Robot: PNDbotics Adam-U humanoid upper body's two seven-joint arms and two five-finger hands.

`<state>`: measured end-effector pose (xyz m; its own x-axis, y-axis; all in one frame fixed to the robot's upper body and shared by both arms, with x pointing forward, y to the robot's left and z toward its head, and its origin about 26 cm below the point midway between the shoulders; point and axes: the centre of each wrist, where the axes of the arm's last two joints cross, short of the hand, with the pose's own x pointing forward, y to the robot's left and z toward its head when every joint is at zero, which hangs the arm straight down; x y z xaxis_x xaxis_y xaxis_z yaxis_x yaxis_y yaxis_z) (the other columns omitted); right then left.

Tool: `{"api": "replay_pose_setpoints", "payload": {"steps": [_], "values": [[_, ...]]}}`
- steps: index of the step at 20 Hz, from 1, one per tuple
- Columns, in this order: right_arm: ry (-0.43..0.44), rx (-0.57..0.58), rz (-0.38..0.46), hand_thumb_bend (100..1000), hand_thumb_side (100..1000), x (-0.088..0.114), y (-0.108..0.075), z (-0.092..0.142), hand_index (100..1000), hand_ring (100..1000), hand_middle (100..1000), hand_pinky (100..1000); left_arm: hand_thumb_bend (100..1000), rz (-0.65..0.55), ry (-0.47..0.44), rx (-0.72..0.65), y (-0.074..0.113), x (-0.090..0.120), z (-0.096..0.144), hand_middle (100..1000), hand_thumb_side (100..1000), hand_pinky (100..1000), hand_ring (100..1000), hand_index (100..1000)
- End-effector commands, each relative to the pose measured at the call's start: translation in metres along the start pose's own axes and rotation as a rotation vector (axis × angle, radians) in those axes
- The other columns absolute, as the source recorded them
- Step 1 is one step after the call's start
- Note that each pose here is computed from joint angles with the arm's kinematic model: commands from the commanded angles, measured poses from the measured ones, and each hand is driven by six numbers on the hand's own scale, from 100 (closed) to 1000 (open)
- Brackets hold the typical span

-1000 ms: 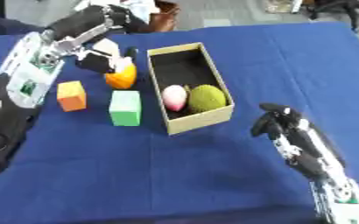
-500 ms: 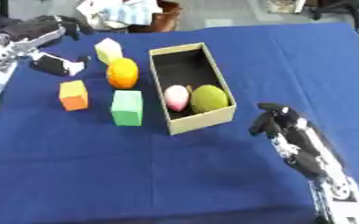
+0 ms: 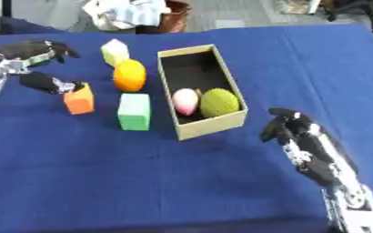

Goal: Pick up objects on the table and place them in the box.

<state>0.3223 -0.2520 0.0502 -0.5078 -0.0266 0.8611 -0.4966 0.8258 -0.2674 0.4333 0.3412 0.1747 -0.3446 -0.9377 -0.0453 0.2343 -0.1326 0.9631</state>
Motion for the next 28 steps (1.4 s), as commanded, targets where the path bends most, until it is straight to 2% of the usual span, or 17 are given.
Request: {"api": "replay_pose_setpoints", "payload": {"steps": [1, 2, 9, 17, 21, 25, 28], "values": [[-0.008, 0.012, 0.029, 100, 470, 0.006, -0.007, -0.002, 827, 595, 560, 587, 538, -0.044, 0.029, -0.017, 0.006, -0.014, 0.006, 861, 869, 828, 793, 934], [-0.008, 0.012, 0.028, 100, 470, 0.006, -0.007, -0.002, 827, 595, 560, 587, 591, -0.050, 0.031, -0.028, 0.004, -0.015, 0.005, 866, 899, 829, 798, 936], [-0.006, 0.012, 0.027, 100, 470, 0.005, -0.007, -0.001, 826, 595, 560, 587, 684, -0.109, 0.032, -0.089, -0.006, -0.017, -0.001, 875, 891, 834, 808, 947], [-0.006, 0.015, 0.026, 100, 470, 0.005, -0.006, -0.001, 826, 594, 560, 587, 662, -0.142, 0.041, -0.119, -0.014, -0.016, -0.008, 855, 830, 825, 794, 943], [-0.006, 0.014, 0.026, 100, 470, 0.005, -0.006, -0.001, 826, 594, 560, 587, 600, -0.139, 0.056, -0.132, -0.019, -0.016, -0.011, 807, 724, 808, 766, 920], [-0.006, 0.014, 0.026, 100, 470, 0.005, -0.006, -0.001, 826, 594, 560, 587, 500, -0.125, 0.045, -0.130, -0.023, -0.016, -0.013, 711, 501, 777, 707, 864], [-0.006, 0.014, 0.026, 100, 470, 0.005, -0.006, -0.001, 826, 593, 560, 587, 425, -0.105, 0.027, -0.124, -0.024, -0.016, -0.012, 630, 434, 749, 646, 818]]}}
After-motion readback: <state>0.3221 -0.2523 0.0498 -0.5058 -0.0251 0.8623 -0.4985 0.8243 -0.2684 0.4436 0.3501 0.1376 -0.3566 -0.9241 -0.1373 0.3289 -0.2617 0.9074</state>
